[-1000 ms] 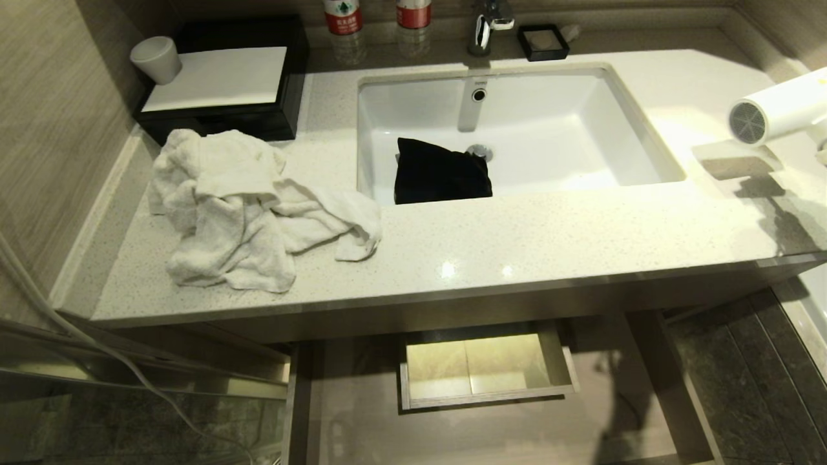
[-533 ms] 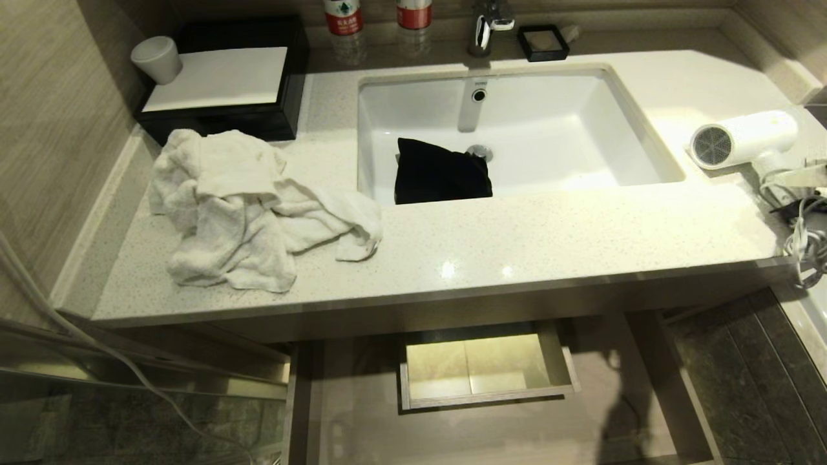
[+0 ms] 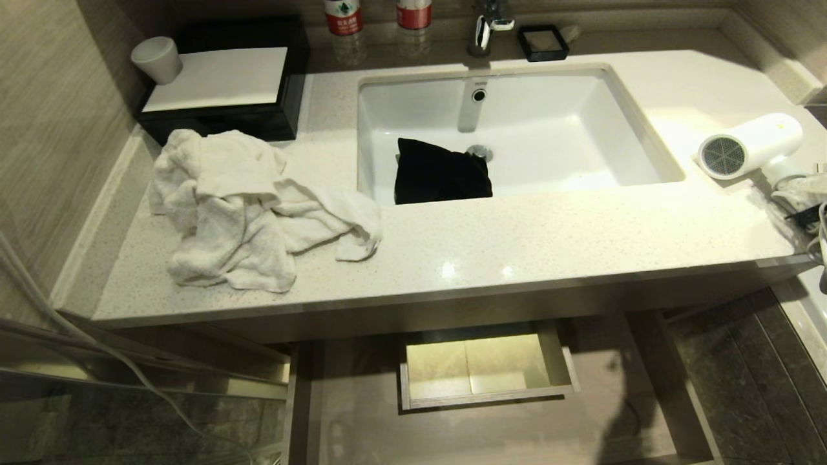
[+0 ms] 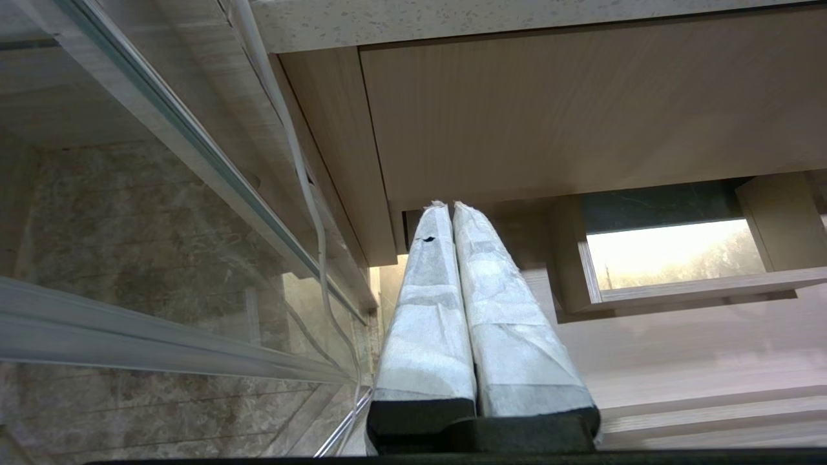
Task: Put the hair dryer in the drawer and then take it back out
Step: Place it on the countertop, then close the drawer
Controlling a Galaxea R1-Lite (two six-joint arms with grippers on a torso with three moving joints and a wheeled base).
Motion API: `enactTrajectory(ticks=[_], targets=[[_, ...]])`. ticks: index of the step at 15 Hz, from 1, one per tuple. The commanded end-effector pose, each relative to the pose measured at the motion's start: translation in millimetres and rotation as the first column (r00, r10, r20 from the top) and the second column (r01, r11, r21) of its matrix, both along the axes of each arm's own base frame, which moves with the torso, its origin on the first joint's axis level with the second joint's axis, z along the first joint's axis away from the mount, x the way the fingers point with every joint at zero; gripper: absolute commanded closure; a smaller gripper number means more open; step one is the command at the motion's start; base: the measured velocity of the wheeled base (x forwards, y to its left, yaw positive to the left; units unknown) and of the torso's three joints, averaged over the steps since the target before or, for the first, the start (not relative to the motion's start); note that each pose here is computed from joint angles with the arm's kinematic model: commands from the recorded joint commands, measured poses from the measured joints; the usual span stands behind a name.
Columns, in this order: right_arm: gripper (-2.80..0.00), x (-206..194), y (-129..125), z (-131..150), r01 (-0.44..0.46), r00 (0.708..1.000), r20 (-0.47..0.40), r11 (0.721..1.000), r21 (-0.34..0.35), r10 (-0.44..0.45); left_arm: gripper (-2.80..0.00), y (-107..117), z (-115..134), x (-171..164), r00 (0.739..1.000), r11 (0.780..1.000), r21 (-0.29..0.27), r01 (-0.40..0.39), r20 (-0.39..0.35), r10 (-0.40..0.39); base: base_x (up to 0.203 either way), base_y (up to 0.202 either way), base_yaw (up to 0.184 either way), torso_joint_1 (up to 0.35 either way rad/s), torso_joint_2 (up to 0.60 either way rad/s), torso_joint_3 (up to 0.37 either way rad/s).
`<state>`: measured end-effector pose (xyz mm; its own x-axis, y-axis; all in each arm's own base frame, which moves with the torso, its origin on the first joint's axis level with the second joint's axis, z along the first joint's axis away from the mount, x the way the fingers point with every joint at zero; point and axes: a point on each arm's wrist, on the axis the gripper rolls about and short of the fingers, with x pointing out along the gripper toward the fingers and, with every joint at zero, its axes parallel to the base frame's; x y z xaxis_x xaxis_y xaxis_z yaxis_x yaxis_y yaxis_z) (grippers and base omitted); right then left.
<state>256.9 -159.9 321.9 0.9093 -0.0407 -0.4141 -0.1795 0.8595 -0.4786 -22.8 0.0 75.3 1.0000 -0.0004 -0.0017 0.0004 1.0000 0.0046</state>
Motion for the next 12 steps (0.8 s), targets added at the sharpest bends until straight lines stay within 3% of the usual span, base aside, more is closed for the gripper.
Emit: enactTrajectory(ticks=[1,12], targets=[[-2.8,-39.7,25.1,22.3,-0.005,0.998,0.061,0.998,-0.065,0.009,0.0,0.0,0.0,0.0,1.0,1.0,0.0,0.0,0.0,0.0,0.0,0.0,0.0,0.0,0.0,0.0],[-2.8,-124.3,80.7,19.3,0.013,0.996,0.095,0.996,-0.087,-0.005,0.0,0.0,-0.3,0.1,1.0,1.0,0.0,0.0,-0.001,0.0,0.0,0.0,0.0,0.0,0.0,0.0]])
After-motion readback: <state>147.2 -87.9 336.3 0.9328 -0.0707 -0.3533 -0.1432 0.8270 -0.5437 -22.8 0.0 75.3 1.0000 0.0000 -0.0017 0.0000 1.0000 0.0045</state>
